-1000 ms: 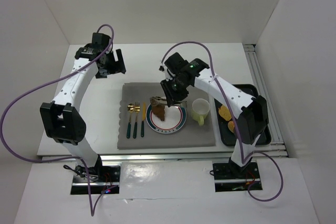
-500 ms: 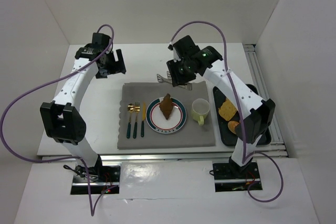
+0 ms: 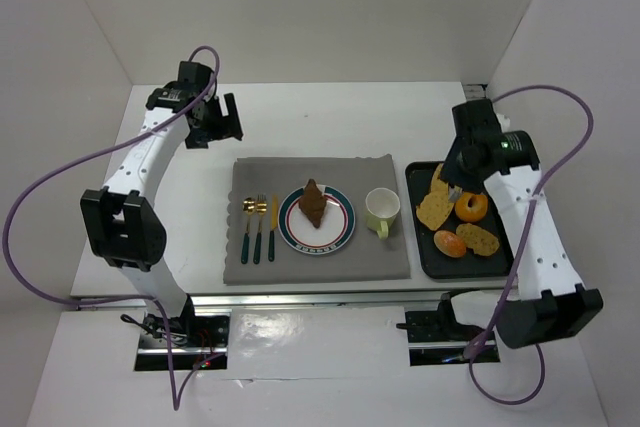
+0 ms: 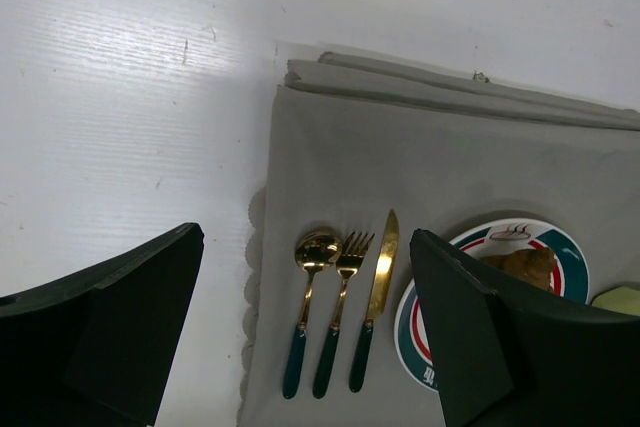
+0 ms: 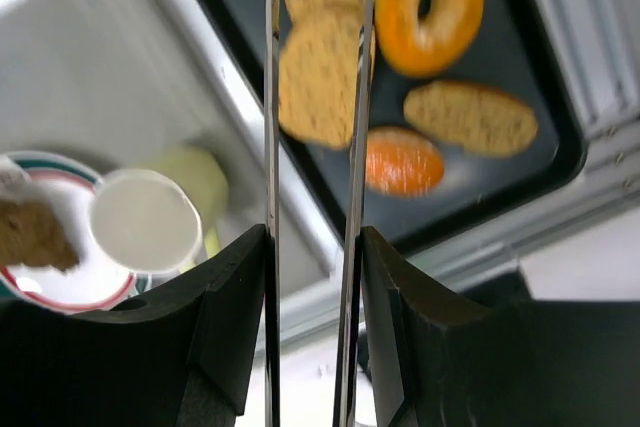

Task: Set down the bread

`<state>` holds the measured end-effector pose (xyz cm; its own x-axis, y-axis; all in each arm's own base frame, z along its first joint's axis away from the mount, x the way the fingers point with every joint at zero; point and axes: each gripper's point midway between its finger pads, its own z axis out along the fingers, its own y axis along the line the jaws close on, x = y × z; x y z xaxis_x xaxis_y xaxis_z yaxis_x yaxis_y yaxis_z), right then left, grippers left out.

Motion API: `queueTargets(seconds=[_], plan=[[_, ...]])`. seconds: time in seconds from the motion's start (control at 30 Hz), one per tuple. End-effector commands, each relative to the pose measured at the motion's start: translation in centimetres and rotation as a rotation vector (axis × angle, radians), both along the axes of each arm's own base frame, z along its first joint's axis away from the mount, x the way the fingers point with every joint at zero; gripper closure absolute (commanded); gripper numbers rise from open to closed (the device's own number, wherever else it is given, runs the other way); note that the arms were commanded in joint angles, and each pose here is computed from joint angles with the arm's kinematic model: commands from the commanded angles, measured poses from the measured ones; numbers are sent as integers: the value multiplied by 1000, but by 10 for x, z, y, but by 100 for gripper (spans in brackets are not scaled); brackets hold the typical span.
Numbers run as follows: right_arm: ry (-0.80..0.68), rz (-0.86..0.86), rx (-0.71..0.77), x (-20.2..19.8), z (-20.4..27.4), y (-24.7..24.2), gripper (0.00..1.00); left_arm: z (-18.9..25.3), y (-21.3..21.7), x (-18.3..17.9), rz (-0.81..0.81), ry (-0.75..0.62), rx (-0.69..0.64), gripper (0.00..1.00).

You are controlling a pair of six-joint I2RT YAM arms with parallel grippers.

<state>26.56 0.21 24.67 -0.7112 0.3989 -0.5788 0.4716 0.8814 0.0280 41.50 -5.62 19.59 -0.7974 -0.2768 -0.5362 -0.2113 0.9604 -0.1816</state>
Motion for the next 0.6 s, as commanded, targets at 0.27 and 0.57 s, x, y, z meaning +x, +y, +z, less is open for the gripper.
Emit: queueTargets(seconds=[0.27, 0.57], plan=[[154, -46, 164, -18, -60, 11, 51, 1, -7, 9, -36, -21, -38, 2], [152, 6, 200, -3, -65, 21, 50, -5, -7, 6, -35, -3, -36, 2]])
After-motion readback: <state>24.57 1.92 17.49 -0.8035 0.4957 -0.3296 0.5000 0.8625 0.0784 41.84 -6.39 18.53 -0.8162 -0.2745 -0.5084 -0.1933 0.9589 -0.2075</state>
